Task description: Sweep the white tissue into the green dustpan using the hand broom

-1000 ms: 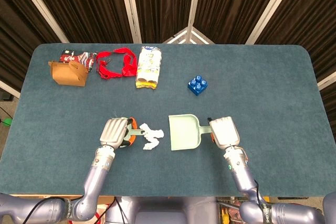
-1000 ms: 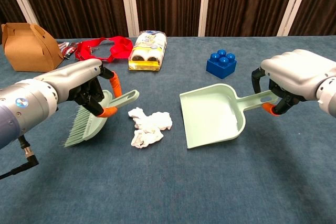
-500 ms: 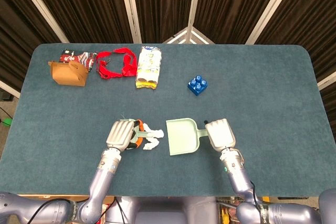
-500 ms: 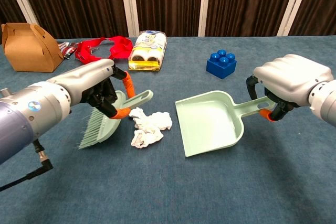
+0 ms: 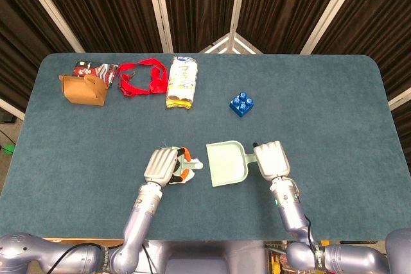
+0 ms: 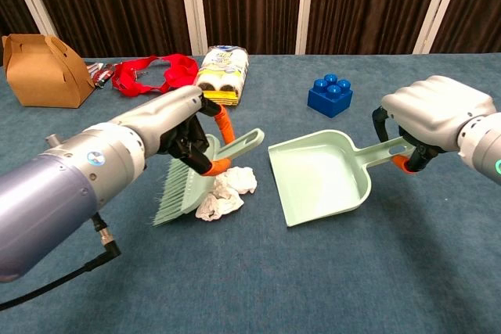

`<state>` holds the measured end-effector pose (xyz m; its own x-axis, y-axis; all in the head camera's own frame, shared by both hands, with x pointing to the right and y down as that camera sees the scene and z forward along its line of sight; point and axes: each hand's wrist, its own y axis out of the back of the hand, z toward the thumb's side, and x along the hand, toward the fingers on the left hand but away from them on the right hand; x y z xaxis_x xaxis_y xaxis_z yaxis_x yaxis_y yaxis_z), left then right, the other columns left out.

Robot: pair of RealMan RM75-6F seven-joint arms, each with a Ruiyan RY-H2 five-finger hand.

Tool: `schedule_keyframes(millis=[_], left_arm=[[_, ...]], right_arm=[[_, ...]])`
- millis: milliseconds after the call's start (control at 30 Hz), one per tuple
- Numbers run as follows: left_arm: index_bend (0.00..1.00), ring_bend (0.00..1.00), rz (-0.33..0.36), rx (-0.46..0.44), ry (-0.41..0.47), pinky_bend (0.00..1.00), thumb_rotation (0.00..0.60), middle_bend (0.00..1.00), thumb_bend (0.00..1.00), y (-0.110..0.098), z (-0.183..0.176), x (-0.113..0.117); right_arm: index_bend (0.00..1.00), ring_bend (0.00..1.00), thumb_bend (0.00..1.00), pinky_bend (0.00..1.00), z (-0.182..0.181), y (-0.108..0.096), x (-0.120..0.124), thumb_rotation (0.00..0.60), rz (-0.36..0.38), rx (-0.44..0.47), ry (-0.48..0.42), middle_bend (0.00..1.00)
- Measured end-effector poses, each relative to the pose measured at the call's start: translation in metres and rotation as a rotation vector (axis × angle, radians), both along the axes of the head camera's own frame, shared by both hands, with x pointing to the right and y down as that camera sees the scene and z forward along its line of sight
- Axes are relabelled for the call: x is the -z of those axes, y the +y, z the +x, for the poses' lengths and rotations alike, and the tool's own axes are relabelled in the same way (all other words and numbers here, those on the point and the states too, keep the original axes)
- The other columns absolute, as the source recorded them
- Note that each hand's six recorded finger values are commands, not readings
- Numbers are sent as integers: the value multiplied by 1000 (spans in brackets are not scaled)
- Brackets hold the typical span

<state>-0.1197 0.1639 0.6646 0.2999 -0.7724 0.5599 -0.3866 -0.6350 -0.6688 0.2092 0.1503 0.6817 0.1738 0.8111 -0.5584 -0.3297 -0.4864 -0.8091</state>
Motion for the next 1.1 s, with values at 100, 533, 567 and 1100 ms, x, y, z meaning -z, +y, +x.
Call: schedule_keyframes(millis=[100,533,567,1100], left_arm=[[794,1000,15,3,30,1000,600,1000,656,-2,12,2],[796,1000,54,54,158,1000,600,1000,657,-10,57,14],[796,1000,60,60,172,1000,600,1000,657,-11,59,16],[796,1000,140,122,276,1000,600,1000,657,-44,37,55]], right_arm=[[659,873,502,900,0,-2,1,600,5,-1,1,889],[665,873,502,900,3,-5,2,600,10,-10,6,889],[665,873,502,900,3,-5,2,600,9,-11,6,890],[665,873,502,900,5,-4,7,600,10,-11,8,890]])
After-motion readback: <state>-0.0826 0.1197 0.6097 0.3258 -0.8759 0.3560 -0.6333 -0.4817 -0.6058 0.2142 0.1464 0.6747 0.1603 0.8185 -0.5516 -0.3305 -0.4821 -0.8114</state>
